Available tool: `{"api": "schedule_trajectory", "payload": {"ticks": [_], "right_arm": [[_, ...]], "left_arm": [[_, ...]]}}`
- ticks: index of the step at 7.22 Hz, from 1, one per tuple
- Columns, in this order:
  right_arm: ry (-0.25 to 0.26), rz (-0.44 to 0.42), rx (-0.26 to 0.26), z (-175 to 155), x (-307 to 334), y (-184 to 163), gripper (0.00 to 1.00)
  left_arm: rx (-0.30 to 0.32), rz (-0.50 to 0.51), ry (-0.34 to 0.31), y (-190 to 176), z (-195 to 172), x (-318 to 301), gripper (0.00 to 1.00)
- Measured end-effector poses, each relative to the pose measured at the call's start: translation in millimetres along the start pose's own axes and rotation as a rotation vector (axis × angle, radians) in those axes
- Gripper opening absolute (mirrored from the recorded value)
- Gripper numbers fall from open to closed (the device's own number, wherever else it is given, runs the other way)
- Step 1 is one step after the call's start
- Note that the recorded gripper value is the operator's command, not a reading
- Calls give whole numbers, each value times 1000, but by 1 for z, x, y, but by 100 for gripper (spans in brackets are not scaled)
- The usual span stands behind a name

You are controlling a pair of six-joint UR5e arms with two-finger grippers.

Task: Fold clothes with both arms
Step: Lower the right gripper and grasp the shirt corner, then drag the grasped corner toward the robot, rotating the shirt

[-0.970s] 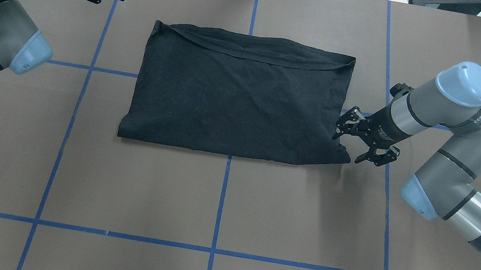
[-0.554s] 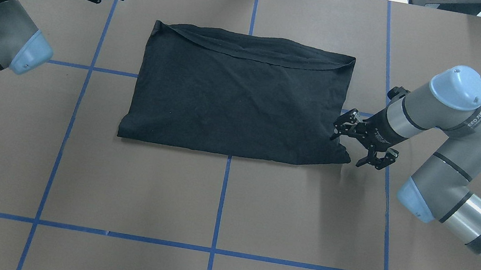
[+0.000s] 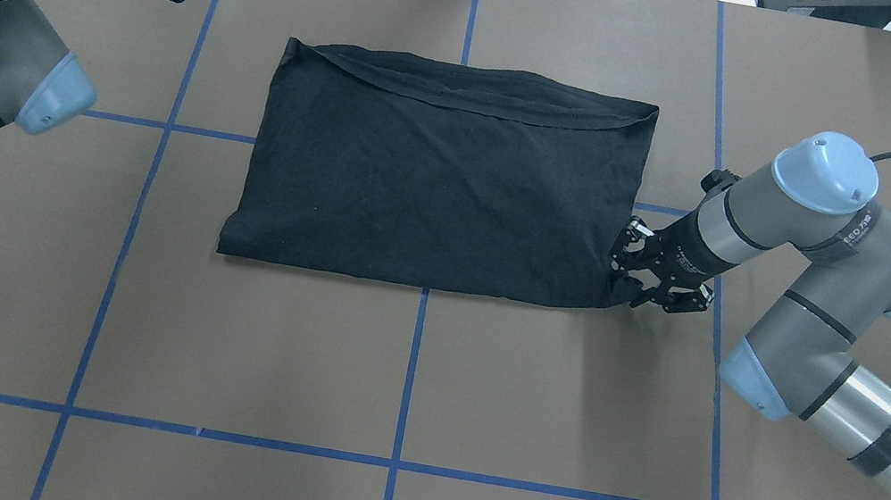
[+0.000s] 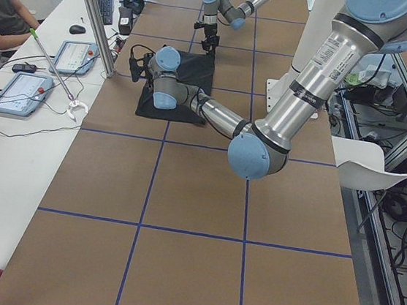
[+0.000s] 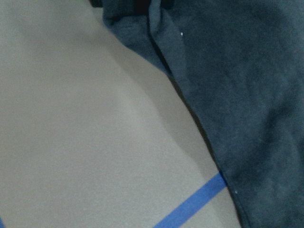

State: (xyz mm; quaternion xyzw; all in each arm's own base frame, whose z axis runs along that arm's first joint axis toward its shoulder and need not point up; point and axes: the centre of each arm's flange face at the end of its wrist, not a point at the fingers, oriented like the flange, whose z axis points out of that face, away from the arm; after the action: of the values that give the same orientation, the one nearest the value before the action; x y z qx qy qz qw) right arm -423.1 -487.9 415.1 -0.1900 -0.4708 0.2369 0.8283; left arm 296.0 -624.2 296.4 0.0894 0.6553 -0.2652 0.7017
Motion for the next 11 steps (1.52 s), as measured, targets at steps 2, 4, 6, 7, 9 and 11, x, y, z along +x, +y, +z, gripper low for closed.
{"api": "schedule_trajectory", "payload": {"ticks": [2, 4, 6, 7, 9, 11], "right_arm": [[-11, 12, 0, -12, 1, -9, 0], [-49, 2, -59, -43, -3, -7, 0], [-105, -74, -138, -81, 7, 29, 0], [-128, -144, -185, -81, 16, 60, 0], [-106, -275, -331, -33, 18, 144, 0], [-81, -376, -477, 12, -2, 245, 0]], "left_arm": [[0, 0, 1, 0, 0, 0, 100], [0, 2, 5, 1, -2, 2, 100], [0, 1, 6, 1, -2, 2, 100], [1, 1, 4, 1, -2, 1, 100], [0, -2, -3, 0, -1, -3, 100], [0, -7, -13, 0, -1, -10, 100]]}}
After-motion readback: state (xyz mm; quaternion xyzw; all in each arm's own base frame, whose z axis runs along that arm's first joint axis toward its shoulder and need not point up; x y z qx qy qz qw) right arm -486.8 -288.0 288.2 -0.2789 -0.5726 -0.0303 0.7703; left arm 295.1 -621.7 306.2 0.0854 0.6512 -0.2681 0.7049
